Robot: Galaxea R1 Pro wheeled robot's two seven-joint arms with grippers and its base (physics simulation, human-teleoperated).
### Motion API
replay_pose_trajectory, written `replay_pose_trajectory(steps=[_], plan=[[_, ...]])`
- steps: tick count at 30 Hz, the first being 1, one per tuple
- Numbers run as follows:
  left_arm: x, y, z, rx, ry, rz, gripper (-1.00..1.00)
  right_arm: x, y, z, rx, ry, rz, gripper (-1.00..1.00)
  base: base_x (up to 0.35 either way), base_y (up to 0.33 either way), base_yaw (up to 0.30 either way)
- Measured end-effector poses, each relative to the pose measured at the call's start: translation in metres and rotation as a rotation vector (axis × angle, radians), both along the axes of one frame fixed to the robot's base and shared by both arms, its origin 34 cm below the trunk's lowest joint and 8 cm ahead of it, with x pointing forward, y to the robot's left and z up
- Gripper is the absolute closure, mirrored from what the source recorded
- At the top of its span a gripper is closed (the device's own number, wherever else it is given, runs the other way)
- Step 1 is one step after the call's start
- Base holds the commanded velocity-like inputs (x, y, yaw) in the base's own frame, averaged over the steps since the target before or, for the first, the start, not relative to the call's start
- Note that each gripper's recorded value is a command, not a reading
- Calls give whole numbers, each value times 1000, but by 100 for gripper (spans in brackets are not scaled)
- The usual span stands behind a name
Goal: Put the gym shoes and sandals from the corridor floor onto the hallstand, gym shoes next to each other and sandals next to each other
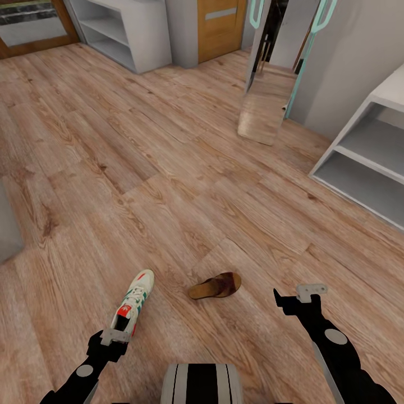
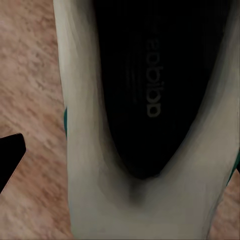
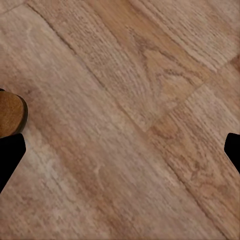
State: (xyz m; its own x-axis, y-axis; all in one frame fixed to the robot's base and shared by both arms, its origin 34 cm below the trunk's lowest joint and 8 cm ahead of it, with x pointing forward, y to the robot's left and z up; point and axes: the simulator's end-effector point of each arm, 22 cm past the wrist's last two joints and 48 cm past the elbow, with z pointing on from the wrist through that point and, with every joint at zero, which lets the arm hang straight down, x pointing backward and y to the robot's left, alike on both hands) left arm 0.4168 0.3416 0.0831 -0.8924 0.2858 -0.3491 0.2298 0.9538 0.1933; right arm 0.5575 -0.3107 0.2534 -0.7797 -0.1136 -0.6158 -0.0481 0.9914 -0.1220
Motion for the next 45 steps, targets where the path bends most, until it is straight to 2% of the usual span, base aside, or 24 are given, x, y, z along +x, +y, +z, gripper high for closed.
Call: replay_pose_trajectory(steps=[13,14,39,45], plan=[[0,-2,0,-5,-2,-3,-100,0,1,0,0,0,1,-100,1,1,0],[0,-3,0,-6,-2,-3,100,0,1,0,1,0,1,-100,0,0,0],[1,0,0,0,-4,1,100,0,1,0,1,0,1,-100,0,0,0],[16,-4,11,-8,-40,4,100,6,1,12,0,-23,3,-100,0,0,0]])
